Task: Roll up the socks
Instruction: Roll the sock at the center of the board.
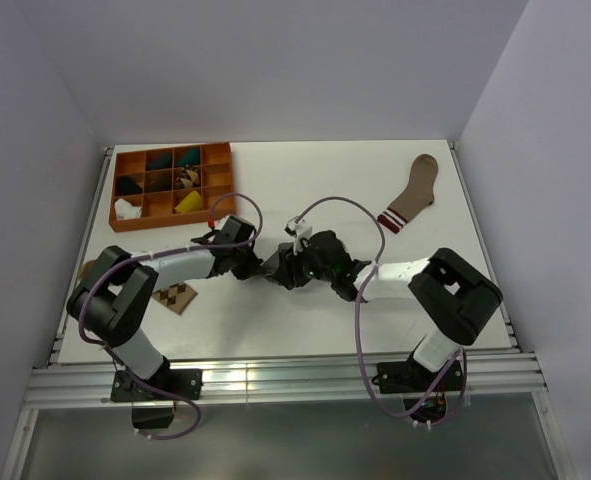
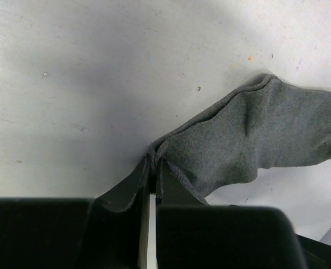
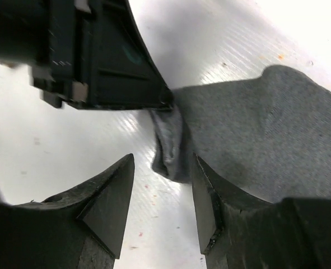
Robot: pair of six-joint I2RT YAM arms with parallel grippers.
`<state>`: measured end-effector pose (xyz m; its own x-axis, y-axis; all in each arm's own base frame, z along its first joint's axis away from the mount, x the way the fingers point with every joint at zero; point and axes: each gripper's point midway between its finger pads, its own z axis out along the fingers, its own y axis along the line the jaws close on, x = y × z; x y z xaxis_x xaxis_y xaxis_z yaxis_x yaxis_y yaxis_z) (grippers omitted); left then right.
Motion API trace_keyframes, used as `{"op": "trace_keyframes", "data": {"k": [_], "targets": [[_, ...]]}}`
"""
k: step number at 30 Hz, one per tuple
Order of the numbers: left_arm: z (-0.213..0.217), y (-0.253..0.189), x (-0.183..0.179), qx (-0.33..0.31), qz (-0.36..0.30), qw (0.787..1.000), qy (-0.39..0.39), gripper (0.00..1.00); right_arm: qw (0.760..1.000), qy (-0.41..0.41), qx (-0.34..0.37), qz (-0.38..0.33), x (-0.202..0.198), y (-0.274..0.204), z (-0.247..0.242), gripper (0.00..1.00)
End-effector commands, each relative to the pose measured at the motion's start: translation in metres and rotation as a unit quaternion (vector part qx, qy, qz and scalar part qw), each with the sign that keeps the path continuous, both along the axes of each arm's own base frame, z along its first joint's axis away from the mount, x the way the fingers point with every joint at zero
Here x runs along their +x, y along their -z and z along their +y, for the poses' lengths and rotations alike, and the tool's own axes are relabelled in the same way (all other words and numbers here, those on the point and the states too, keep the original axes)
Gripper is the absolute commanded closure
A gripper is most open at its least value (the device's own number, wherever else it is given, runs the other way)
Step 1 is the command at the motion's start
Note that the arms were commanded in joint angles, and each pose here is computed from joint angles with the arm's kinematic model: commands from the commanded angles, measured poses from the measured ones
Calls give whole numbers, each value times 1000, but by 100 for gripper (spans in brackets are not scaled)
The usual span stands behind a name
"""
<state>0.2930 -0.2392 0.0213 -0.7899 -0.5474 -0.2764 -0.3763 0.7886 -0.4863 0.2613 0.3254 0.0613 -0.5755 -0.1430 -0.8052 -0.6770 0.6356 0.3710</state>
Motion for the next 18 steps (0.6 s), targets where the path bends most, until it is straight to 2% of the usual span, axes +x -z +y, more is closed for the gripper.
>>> {"op": "trace_keyframes", "data": {"k": [1,9,18], "targets": [[-1,-1,-2,14,7,1000,15,100,997,5,-34,-64,7,2,1,47],[-5,-1,-2,11,16,1000,19,100,989,-17,-69,-131,-2,-5,13,47],[-5,-4,-1,12,16,1000,15,100,981,-16,-128,-147,-3,17,20,48]]}}
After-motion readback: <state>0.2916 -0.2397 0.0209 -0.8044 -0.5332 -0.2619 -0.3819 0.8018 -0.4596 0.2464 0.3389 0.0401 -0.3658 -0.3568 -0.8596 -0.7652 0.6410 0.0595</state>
